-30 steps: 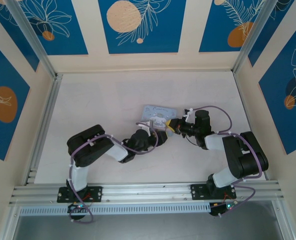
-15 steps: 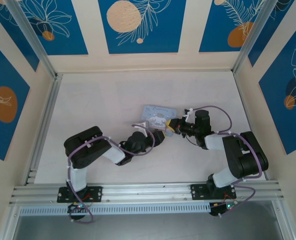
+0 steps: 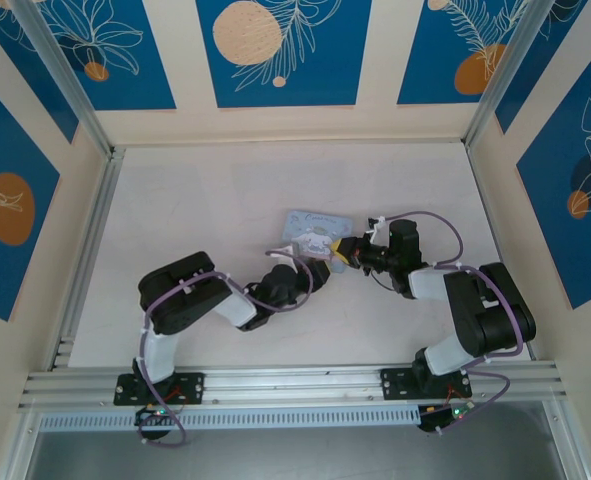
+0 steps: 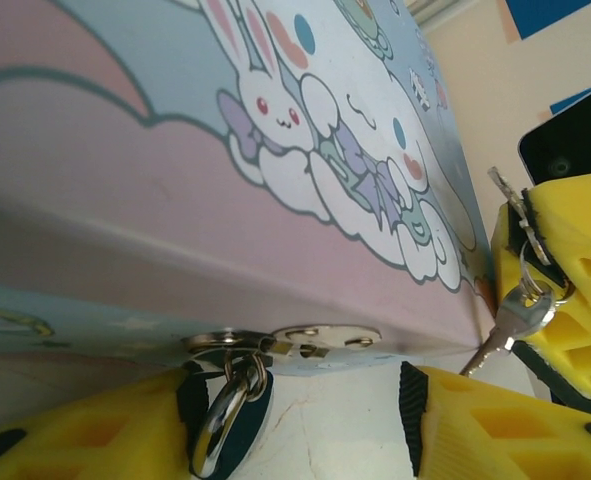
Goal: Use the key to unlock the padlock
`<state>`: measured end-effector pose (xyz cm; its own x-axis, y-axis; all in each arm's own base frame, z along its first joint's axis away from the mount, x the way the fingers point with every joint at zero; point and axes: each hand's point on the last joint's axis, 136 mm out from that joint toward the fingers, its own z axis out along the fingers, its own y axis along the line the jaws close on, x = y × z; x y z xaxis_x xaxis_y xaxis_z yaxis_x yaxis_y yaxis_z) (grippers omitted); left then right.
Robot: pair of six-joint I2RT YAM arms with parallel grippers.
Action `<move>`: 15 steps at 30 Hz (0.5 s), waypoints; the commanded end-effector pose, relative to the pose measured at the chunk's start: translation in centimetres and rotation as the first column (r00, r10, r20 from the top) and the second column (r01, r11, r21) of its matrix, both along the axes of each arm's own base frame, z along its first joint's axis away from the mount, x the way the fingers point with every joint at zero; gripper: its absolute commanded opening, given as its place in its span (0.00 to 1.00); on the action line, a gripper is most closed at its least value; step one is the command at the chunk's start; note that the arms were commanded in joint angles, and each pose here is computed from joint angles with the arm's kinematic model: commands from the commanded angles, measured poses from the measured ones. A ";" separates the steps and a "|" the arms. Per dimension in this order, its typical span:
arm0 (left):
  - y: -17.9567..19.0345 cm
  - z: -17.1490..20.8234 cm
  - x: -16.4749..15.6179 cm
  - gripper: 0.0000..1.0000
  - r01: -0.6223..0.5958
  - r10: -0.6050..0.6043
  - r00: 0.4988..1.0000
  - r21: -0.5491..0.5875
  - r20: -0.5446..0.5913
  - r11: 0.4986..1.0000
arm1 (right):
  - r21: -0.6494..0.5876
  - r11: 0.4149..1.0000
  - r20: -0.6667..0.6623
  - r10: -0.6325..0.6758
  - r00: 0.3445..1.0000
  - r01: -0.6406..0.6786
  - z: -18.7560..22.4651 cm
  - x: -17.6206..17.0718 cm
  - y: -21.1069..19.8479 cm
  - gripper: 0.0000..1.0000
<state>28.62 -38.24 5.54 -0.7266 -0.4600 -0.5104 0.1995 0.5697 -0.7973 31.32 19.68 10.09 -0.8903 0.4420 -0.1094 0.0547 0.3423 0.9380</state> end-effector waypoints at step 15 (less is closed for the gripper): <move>1.1 -3.6 -0.9 0.36 -0.100 0.104 0.993 0.052 -0.063 0.994 | -0.013 1.000 -0.052 -0.005 0.999 0.004 -1.2 0.2 -0.1 0.00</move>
<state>28.75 -37.90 4.89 -0.6880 -0.5383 -0.4867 0.1357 0.5635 -0.8149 31.40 19.78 10.10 -0.8930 0.4371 -0.1073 0.0533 0.3395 0.9391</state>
